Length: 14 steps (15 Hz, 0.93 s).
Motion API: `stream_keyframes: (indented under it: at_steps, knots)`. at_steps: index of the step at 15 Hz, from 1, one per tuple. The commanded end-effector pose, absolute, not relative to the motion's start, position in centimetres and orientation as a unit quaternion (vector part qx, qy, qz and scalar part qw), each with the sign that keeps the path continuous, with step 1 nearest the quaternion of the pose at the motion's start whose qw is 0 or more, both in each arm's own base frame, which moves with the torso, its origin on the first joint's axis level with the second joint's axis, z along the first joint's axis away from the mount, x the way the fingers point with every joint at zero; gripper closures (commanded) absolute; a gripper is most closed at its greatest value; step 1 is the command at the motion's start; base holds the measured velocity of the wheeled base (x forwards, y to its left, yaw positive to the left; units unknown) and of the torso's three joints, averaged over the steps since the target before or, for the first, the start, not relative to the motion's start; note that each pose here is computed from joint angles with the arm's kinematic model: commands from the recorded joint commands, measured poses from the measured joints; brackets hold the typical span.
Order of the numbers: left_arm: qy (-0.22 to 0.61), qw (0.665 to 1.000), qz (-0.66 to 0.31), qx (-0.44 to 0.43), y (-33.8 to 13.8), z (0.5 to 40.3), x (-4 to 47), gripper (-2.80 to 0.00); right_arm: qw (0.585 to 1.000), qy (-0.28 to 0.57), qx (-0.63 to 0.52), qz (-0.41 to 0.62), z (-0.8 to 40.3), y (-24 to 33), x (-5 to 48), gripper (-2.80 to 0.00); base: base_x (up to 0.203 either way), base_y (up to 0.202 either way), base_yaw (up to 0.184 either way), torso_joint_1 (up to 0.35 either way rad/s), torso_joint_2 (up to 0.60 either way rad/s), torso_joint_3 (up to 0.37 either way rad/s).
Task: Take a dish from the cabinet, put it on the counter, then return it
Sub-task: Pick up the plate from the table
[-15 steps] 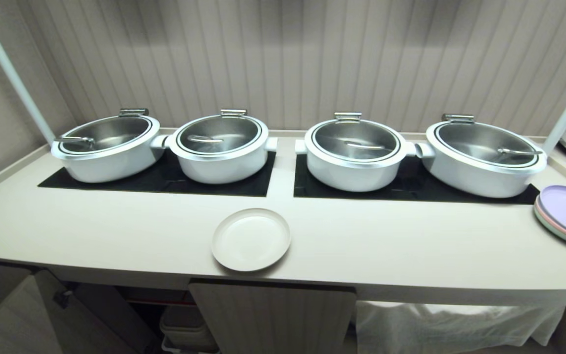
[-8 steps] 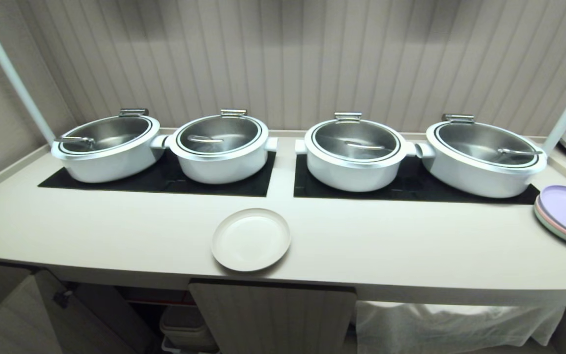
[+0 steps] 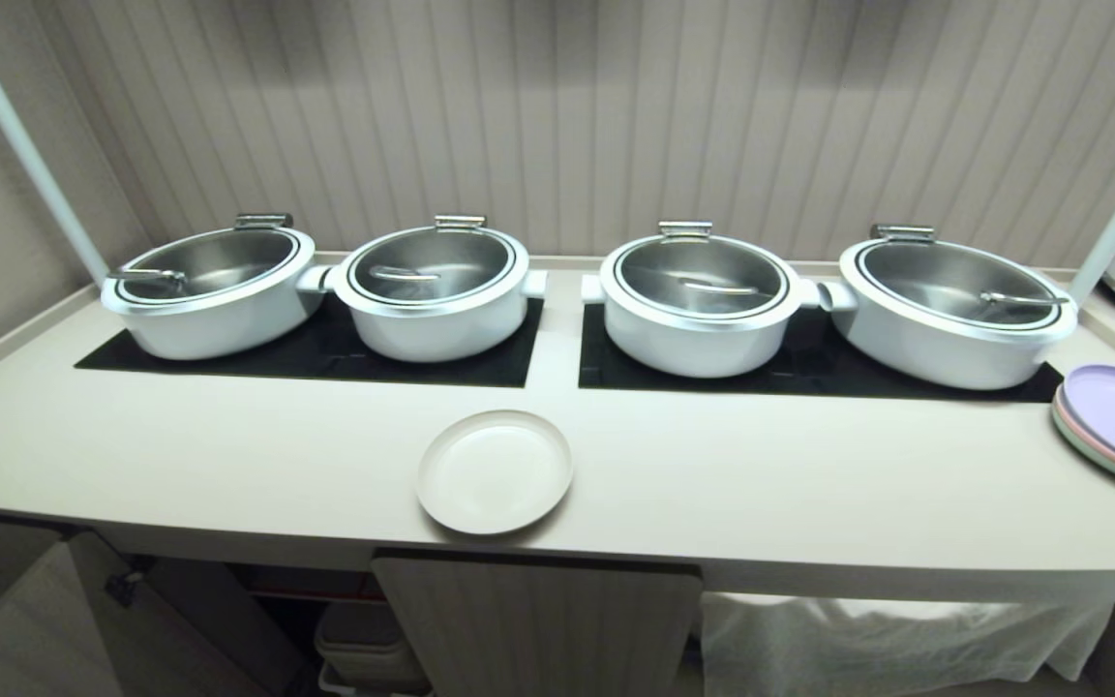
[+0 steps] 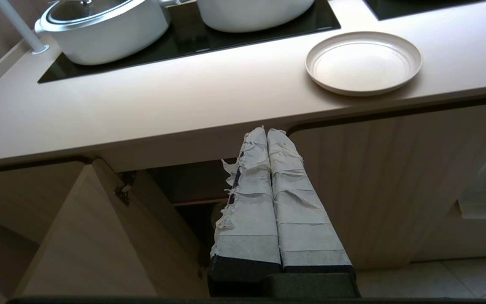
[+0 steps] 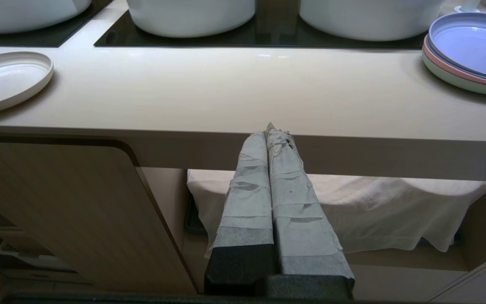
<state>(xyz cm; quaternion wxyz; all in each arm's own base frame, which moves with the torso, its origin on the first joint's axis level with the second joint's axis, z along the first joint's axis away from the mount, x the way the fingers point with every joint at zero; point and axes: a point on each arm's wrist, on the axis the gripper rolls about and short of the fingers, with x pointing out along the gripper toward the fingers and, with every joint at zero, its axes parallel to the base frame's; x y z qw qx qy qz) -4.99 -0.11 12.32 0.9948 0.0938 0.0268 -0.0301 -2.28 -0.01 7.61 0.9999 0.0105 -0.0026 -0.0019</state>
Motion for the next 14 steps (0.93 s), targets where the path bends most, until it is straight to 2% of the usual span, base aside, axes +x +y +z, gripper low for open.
stream_keyframes:
  at_steps: [1,14]
  knots:
    - [0.051,0.994,-0.033,0.094,-0.1,13.4,-4.3,0.00,1.000,-0.002,0.011,-0.002,7.6,0.0,-2.3,0.00,0.000,0.000,0.000,0.000,0.00,0.000]
    - [0.200,0.975,-0.052,0.087,-0.2,18.8,3.2,0.00,1.000,-0.002,0.011,-0.002,7.6,0.0,-2.3,0.00,0.000,0.000,0.000,0.000,0.00,0.000]
